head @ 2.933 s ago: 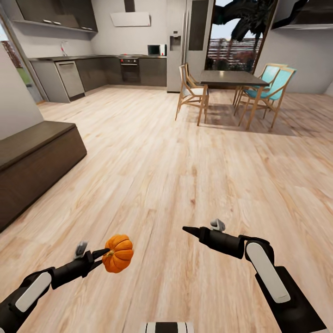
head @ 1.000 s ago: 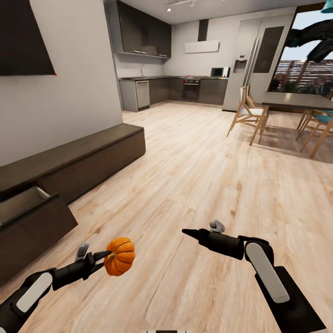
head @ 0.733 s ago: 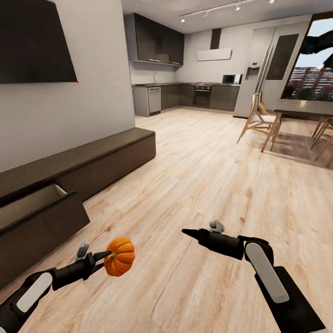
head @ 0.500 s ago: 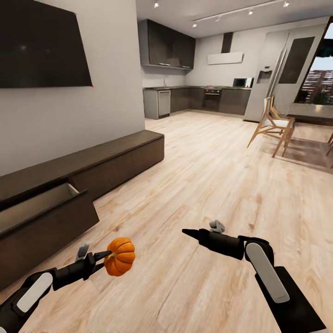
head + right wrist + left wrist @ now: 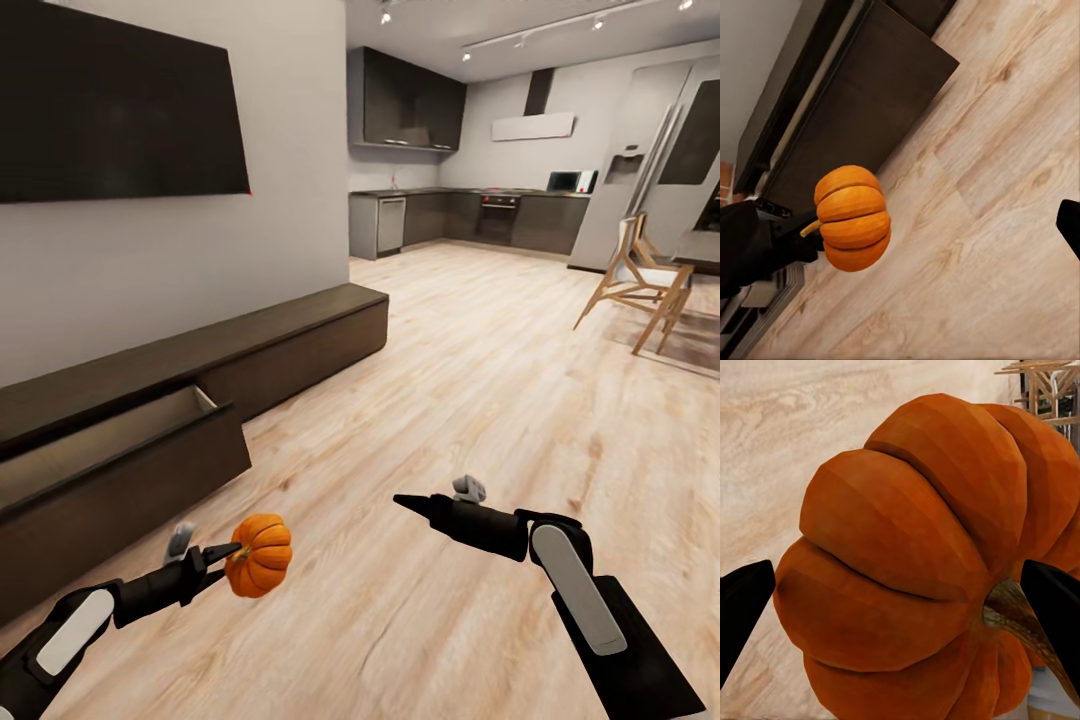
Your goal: Place each of the two pumpkins and all three candles from the living room inside a cabinet in the living room (use any cabinet), then make sure every cabinet is closed, and position the cauldron so it is next to a table in the living room.
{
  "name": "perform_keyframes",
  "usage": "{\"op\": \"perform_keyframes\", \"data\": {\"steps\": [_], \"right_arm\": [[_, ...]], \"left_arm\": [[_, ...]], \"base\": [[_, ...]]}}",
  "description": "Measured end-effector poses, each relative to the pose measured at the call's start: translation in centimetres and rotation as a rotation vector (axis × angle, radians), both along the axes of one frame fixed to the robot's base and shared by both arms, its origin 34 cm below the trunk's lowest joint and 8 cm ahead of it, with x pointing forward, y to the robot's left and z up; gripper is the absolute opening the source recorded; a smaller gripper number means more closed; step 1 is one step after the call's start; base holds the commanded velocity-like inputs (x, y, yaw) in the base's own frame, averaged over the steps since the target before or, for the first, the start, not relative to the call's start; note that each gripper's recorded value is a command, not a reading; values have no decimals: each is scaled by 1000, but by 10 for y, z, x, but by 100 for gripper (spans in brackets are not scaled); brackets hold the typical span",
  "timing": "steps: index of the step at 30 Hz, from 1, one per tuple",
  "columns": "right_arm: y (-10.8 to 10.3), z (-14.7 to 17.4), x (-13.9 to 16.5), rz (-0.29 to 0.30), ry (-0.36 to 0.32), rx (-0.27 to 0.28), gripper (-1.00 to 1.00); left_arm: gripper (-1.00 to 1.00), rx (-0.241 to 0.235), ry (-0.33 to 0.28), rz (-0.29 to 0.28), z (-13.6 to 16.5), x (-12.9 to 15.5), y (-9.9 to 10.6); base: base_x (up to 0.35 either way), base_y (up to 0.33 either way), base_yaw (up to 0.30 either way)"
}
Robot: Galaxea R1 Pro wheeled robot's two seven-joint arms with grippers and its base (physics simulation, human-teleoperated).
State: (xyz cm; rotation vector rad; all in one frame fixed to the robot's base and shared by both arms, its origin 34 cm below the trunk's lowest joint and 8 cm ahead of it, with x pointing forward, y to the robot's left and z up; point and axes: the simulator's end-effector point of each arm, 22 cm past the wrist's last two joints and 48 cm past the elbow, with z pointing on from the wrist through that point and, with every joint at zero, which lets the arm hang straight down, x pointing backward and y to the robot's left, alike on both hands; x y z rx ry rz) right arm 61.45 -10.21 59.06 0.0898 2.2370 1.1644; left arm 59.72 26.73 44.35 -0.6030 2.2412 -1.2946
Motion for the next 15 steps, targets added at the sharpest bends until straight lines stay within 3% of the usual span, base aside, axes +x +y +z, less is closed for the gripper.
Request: {"op": "perform_keyframes", "data": {"steps": [15], "right_arm": [[-1,32,9,-2,-1,-5,100]], "left_arm": [[-100,-11,2,4,35,8,-1]], "base": [[-55,0,21]]}}
